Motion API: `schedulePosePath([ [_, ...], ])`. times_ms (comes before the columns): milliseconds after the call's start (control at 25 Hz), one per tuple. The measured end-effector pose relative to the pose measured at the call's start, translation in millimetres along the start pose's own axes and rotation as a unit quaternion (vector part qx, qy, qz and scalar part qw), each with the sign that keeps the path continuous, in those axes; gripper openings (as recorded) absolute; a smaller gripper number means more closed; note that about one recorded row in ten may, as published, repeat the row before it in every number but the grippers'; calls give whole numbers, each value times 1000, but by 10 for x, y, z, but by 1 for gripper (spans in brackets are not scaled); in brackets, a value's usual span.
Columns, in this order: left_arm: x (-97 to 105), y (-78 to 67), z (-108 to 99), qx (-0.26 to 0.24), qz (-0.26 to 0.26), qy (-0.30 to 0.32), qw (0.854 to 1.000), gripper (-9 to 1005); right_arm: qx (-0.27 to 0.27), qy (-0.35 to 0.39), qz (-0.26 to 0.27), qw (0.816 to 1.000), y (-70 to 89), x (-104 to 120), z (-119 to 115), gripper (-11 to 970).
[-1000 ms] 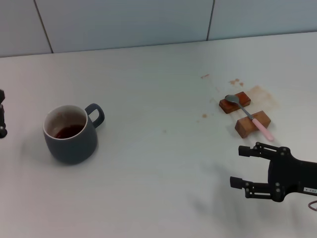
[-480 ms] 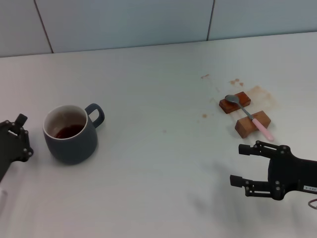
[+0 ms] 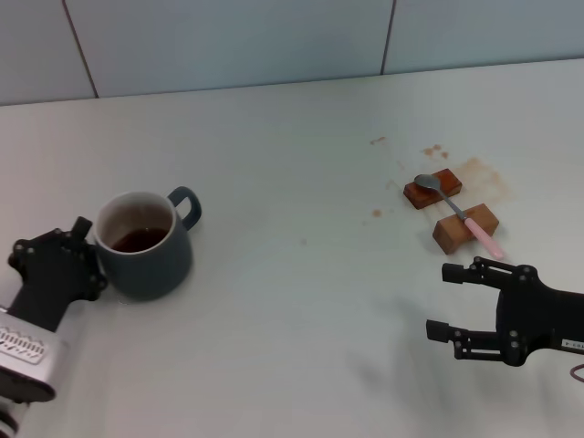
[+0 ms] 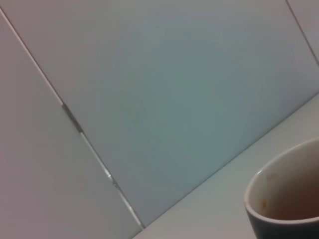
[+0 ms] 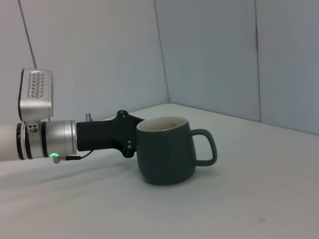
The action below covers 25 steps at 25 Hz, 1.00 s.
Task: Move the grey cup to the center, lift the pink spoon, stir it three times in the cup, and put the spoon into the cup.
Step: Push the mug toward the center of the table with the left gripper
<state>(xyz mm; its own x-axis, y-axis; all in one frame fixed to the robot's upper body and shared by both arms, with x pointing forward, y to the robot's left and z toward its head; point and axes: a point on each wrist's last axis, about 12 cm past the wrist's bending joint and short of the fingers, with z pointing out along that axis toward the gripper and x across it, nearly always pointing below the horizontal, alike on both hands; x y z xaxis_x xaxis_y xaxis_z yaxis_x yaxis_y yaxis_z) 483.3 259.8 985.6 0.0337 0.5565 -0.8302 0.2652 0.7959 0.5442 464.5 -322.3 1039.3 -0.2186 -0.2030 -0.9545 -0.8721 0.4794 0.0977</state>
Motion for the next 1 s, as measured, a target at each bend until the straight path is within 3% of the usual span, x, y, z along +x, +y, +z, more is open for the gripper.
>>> schedulePosePath([
  [160, -136, -164, 52, 7, -15, -7, 1000, 58, 1, 1, -2, 1000, -5, 1, -13, 820],
  [320, -200, -216, 97, 13, -24, -11, 1000, 63, 2, 3, -4, 1000, -13, 2, -31, 820],
  [360, -316, -316, 199, 27, -36, -12, 999, 65, 2, 3, -4, 1000, -16, 2, -35, 820],
  [480, -460, -428, 333, 44, -41, -5, 998, 69, 3, 5, -5, 1000, -23, 1, -48, 820],
  [600, -460, -428, 333, 44, -41, -5, 998, 72, 3, 6, -6, 1000, -25, 1, -53, 820],
  [640, -588, -529, 435, 66, -51, -3, 997, 74, 3, 7, -6, 1000, -26, 2, -55, 820],
  [720, -655, -588, 476, 82, -53, -5, 995, 76, 3, 7, -6, 1000, -26, 2, -55, 820],
  [1000, -804, -689, 562, 108, -64, -10, 992, 86, 2, 7, -12, 1000, -30, -3, -53, 820],
])
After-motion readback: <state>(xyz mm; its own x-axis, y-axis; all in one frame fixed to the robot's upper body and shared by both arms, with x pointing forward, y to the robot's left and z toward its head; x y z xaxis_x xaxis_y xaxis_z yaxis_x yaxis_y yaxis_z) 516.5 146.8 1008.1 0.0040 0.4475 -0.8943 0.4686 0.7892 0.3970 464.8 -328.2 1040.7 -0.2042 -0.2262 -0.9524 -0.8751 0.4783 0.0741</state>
